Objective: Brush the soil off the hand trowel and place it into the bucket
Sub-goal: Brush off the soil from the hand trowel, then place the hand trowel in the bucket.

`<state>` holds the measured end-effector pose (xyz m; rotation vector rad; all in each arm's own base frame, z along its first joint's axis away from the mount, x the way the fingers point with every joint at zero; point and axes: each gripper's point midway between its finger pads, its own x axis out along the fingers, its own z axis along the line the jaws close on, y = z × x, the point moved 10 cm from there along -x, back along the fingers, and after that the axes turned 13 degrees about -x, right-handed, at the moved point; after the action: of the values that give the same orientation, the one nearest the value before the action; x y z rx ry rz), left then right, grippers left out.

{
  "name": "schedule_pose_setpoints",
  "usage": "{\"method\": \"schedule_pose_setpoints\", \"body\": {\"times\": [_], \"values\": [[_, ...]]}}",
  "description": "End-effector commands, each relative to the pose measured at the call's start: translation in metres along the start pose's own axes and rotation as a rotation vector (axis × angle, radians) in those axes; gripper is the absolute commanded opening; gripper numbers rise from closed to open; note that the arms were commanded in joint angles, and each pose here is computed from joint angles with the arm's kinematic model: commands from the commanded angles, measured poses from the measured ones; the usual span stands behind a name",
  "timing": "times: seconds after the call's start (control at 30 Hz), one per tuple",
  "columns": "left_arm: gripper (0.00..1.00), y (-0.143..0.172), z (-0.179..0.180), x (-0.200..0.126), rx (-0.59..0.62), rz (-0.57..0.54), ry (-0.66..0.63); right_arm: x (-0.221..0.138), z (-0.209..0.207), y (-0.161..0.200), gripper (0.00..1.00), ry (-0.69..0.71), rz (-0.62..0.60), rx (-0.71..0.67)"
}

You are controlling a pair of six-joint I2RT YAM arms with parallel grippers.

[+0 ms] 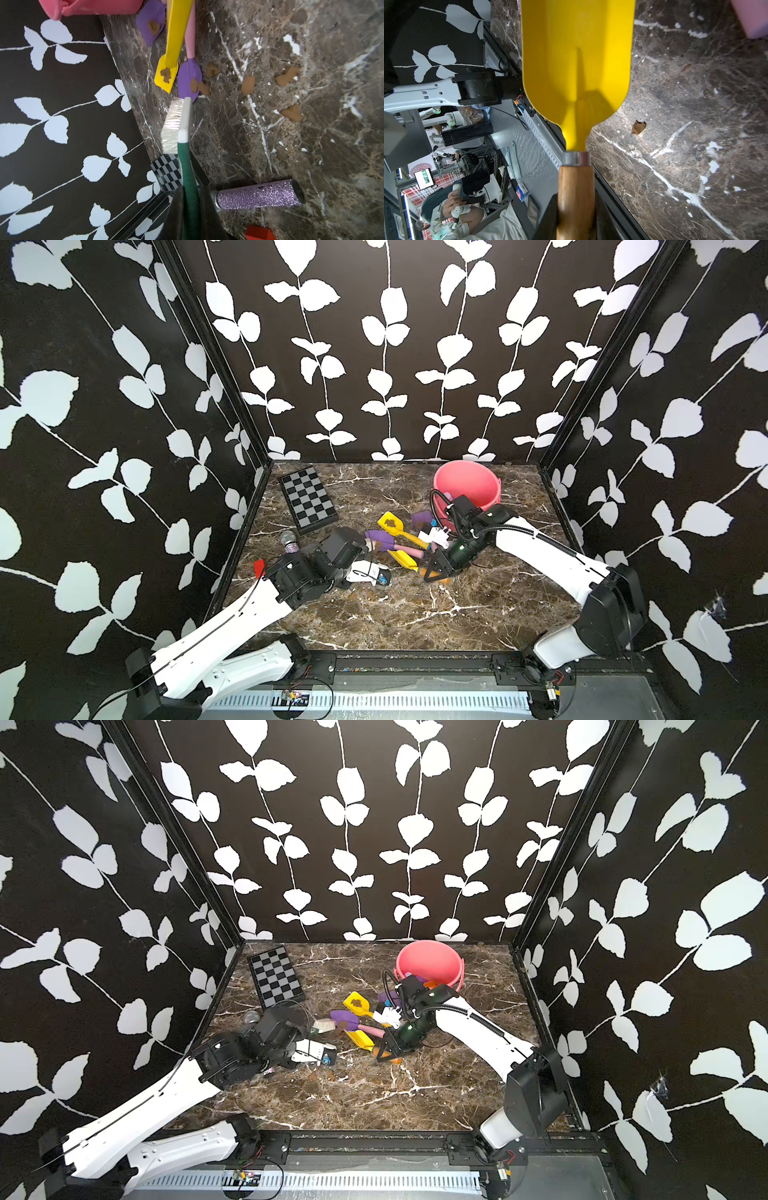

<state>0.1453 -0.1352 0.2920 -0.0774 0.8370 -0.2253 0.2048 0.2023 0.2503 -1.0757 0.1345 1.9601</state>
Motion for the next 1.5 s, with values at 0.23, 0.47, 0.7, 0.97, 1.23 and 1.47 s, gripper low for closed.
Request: {"method": "schedule_pose_setpoints", "body": {"times": [0.23, 0.47, 0.7, 0.97, 1.23, 1.47], "values": [[0.0, -0.022, 0.03, -0.02, -0.626, -0.231, -0.037, -0.131, 0.025, -0.023, 0.0, 0.495, -0.294, -0.117], [0.0, -0.043, 0.045, -0.015, -0.884, -0.279, 0.068, -0.172, -0.005, -0.037, 0.0, 0.97, -0.077, -0.051], [0.0, -0.048, 0.043, -0.001, -0.919, -0.211, 0.106, -0.163, -0.048, -0.065, 0.0, 1.068, 0.037, 0.024], [0.0, -0.044, 0.036, 0.004, -0.9, -0.209, 0.093, -0.141, -0.09, -0.097, 0.0, 1.065, 0.148, 0.062], [0.0, -0.042, 0.032, 0.01, -0.878, -0.166, 0.099, -0.123, -0.118, -0.113, 0.07, 1.048, 0.222, 0.073], [0.0, -0.043, 0.031, 0.013, -0.876, -0.17, 0.096, -0.111, -0.138, -0.118, 0.17, 1.035, 0.246, 0.091]]}}
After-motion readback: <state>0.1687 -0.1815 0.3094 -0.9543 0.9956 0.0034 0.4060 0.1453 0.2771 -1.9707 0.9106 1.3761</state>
